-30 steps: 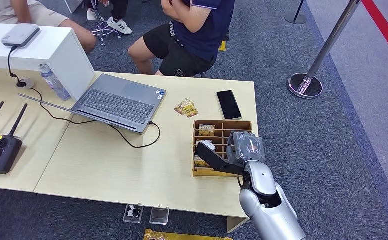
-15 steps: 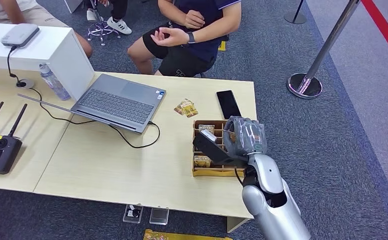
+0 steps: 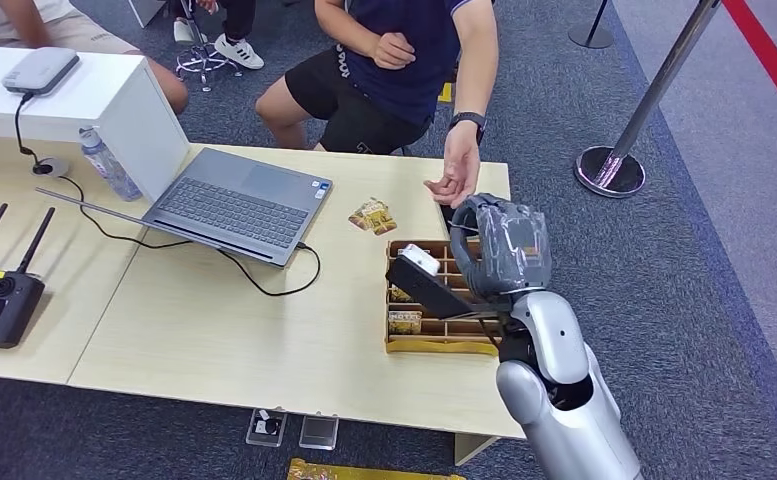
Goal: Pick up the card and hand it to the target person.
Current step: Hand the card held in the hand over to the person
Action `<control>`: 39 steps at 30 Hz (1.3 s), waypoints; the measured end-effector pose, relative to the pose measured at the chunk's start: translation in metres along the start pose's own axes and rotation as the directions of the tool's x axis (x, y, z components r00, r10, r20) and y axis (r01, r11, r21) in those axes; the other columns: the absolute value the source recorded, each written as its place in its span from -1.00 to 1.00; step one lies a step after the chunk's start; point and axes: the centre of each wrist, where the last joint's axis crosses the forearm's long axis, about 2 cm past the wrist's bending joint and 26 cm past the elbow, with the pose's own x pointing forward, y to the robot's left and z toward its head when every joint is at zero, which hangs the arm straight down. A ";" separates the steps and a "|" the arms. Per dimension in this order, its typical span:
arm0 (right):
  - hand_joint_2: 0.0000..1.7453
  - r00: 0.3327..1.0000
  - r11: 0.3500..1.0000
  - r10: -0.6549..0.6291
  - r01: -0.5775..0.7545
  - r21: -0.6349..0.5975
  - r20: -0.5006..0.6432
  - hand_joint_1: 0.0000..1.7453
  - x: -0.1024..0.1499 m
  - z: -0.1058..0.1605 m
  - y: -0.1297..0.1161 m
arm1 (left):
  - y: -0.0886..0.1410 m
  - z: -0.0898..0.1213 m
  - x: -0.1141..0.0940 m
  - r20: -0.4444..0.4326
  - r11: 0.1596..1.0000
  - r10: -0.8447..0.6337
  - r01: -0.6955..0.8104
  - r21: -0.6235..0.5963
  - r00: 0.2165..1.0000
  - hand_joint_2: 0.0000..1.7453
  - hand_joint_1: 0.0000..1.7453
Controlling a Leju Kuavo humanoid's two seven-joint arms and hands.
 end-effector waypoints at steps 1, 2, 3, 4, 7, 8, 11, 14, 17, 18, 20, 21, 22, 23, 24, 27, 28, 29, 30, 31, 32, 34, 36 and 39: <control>1.00 1.000 1.000 0.025 -0.024 -0.014 0.019 0.56 0.000 -0.004 0.002 | 0.000 0.000 0.001 0.005 1.000 -0.006 0.006 -0.004 1.000 1.00 -1.00; 1.00 0.998 0.999 0.046 -0.045 -0.028 0.036 0.56 0.000 -0.008 0.005 | 0.000 0.000 0.001 0.010 1.000 -0.014 0.014 -0.007 1.000 1.00 -1.00; 1.00 0.997 0.997 0.064 -0.062 -0.046 0.050 0.56 -0.001 -0.013 0.008 | -0.001 0.000 0.002 0.014 1.000 -0.022 0.022 -0.010 1.000 1.00 -1.00; 1.00 0.995 0.995 0.081 -0.077 -0.067 0.061 0.56 -0.002 -0.017 0.013 | -0.001 0.000 0.003 0.019 0.999 -0.032 0.032 -0.012 0.999 1.00 -1.00; 1.00 0.988 0.985 0.127 -0.115 -0.129 0.093 0.56 -0.009 -0.029 0.028 | -0.002 0.000 0.007 0.033 0.998 -0.061 0.062 -0.019 0.998 1.00 -1.00; 1.00 0.985 0.982 0.141 -0.127 -0.139 0.099 0.56 -0.011 -0.033 0.034 | -0.003 0.000 0.009 0.037 0.997 -0.069 0.070 -0.020 0.997 1.00 -1.00; 1.00 0.979 0.977 0.180 -0.167 -0.135 0.095 0.56 -0.015 -0.040 0.048 | -0.004 0.001 0.013 0.044 0.996 -0.087 0.088 -0.022 0.995 1.00 -1.00; 1.00 0.974 0.973 0.210 -0.200 -0.111 0.086 0.56 -0.017 -0.047 0.056 | -0.005 0.001 0.017 0.048 0.994 -0.103 0.104 -0.023 0.994 1.00 -1.00; 1.00 0.968 0.968 0.241 -0.235 -0.089 0.075 0.56 -0.019 -0.053 0.061 | -0.006 0.001 0.020 0.052 0.993 -0.114 0.115 -0.024 0.992 1.00 -1.00; 1.00 0.966 0.966 0.251 -0.245 -0.080 0.068 0.56 -0.020 -0.055 0.062 | -0.006 0.001 0.021 0.053 0.993 -0.116 0.118 -0.025 0.992 1.00 -1.00; 1.00 0.963 0.963 0.265 -0.262 -0.060 0.055 -0.22 -0.022 -0.059 0.063 | -0.006 0.001 0.022 0.058 0.992 -0.119 0.121 -0.032 0.991 1.00 -1.00; 1.00 0.961 0.962 0.271 -0.268 -0.051 0.049 -0.61 -0.023 -0.060 0.064 | -0.007 0.001 0.022 0.062 0.992 -0.120 0.123 -0.038 0.991 1.00 -1.00; 1.00 0.960 0.961 0.275 -0.274 -0.043 0.045 -1.00 -0.025 -0.061 0.065 | -0.007 0.001 0.023 0.067 0.991 -0.122 0.125 -0.044 0.990 1.00 -1.00; 1.00 0.959 0.960 0.280 -0.279 -0.037 0.042 -1.00 -0.026 -0.062 0.065 | -0.007 0.001 0.023 0.073 0.991 -0.124 0.128 -0.050 0.990 1.00 -1.00; 1.00 0.958 0.959 0.284 -0.283 -0.034 0.039 -1.00 -0.027 -0.063 0.066 | -0.008 0.001 0.024 0.078 0.990 -0.127 0.131 -0.054 0.989 1.00 -1.00; 1.00 0.956 0.956 0.293 -0.292 -0.023 0.030 -1.00 -0.030 -0.064 0.067 | -0.008 0.002 0.025 0.089 0.989 -0.130 0.135 -0.056 0.988 -0.50 -1.00; 1.00 0.955 0.956 0.294 -0.294 -0.019 0.026 -1.00 -0.031 -0.063 0.067 | -0.008 0.002 0.026 0.090 0.989 -0.129 0.134 -0.055 0.988 -1.00 -1.00; 1.00 0.955 0.955 0.295 -0.295 -0.016 0.022 -1.00 -0.033 -0.063 0.068 | -0.008 0.002 0.026 0.090 0.990 -0.127 0.133 -0.053 0.988 -1.00 -1.00; 1.00 0.955 0.956 0.294 -0.294 -0.014 0.019 -1.00 -0.034 -0.063 0.068 | -0.008 0.002 0.026 0.089 0.990 -0.125 0.130 -0.052 0.988 -1.00 -1.00; 1.00 0.956 0.956 0.292 -0.292 -0.013 0.015 -1.00 -0.035 -0.063 0.068 | -0.008 0.002 0.026 0.088 0.990 -0.123 0.128 -0.051 0.988 -1.00 -1.00; 1.00 0.958 0.958 0.287 -0.287 -0.014 0.011 -1.00 -0.036 -0.063 0.068 | -0.008 0.002 0.026 0.088 0.991 -0.121 0.126 -0.051 0.989 -1.00 -1.00; 1.00 0.963 0.962 0.271 -0.271 -0.017 0.004 -1.00 -0.039 -0.063 0.068 | -0.008 0.002 0.026 0.088 0.991 -0.119 0.124 -0.051 0.989 -1.00 -1.00; 1.00 0.972 0.971 0.236 -0.236 -0.023 -0.003 -1.00 -0.043 -0.063 0.066 | -0.008 0.002 0.025 0.089 0.991 -0.117 0.122 -0.051 0.989 -1.00 -1.00; 1.00 0.991 0.990 0.135 -0.136 -0.042 -0.024 -1.00 -0.052 -0.064 0.062 | -0.008 0.001 0.025 0.091 0.991 -0.116 0.121 -0.051 0.989 -1.00 -1.00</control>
